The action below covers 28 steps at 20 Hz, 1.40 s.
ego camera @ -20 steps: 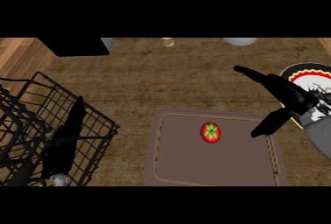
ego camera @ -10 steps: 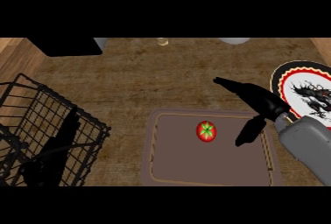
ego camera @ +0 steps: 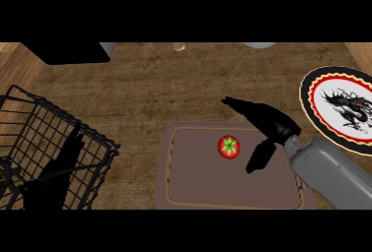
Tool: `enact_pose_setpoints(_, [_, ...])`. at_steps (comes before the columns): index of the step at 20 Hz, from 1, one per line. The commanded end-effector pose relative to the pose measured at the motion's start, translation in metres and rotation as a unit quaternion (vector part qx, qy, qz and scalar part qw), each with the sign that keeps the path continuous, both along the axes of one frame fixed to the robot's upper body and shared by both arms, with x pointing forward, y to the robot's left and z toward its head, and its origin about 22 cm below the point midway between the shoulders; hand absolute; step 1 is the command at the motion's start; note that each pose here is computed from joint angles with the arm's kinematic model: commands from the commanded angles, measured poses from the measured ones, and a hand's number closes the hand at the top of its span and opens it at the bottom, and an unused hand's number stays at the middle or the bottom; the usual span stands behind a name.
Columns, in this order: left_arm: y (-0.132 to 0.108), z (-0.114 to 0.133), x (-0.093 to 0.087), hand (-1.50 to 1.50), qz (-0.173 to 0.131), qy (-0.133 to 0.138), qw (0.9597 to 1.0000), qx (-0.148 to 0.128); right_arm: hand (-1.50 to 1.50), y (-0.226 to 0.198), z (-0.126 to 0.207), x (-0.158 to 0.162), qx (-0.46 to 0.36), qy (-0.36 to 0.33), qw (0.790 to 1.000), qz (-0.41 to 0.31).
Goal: Pick the tomato from the tray and place it in the plate
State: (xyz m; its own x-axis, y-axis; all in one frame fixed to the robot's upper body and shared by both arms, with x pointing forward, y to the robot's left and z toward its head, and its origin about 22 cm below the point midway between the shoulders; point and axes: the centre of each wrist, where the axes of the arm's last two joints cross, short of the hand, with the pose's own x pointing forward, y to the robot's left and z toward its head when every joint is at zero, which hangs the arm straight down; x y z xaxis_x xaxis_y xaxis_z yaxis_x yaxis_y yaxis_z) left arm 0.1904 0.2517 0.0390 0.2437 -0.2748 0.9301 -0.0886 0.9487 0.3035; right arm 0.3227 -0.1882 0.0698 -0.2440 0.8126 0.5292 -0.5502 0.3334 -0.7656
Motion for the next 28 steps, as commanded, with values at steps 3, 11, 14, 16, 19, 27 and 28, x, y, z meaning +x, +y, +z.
enact_pose_setpoints(3, [-0.030, -0.021, 0.004, 0.00, -0.022, 0.060, 0.9900, -0.126, -1.50, 0.020, 0.000, -0.001, -0.043, -0.023, 0.999, -0.006])
enact_pose_setpoints(11, [-0.030, -0.020, -0.005, 0.00, -0.028, 0.064, 0.9899, -0.123, -1.50, 0.040, -0.028, -0.013, -0.069, 0.000, 0.998, -0.011])
enact_pose_setpoints(14, [-0.024, -0.028, -0.001, 0.00, -0.020, 0.068, 0.9906, -0.117, -1.50, 0.034, -0.029, -0.008, -0.074, 0.000, 0.997, -0.007])
enact_pose_setpoints(16, [-0.030, -0.022, -0.001, 0.00, -0.026, 0.068, 0.9890, -0.129, -1.50, 0.038, -0.028, -0.005, -0.087, 0.002, 0.996, -0.006])
enact_pose_setpoints(19, [-0.030, -0.021, 0.001, 0.00, -0.025, 0.069, 0.9898, -0.122, 1.50, 0.043, -0.038, -0.012, -0.125, 0.014, 0.992, 0.028])
enact_pose_setpoints(27, [-0.023, -0.023, -0.003, 0.00, -0.020, 0.070, 0.9900, -0.121, 1.50, 0.051, -0.037, -0.008, -0.119, -0.034, 0.991, 0.049])
enact_pose_setpoints(28, [-0.029, -0.016, 0.000, 0.00, -0.027, 0.075, 0.9886, -0.128, 1.50, 0.046, -0.048, -0.012, -0.130, -0.036, 0.990, 0.040])
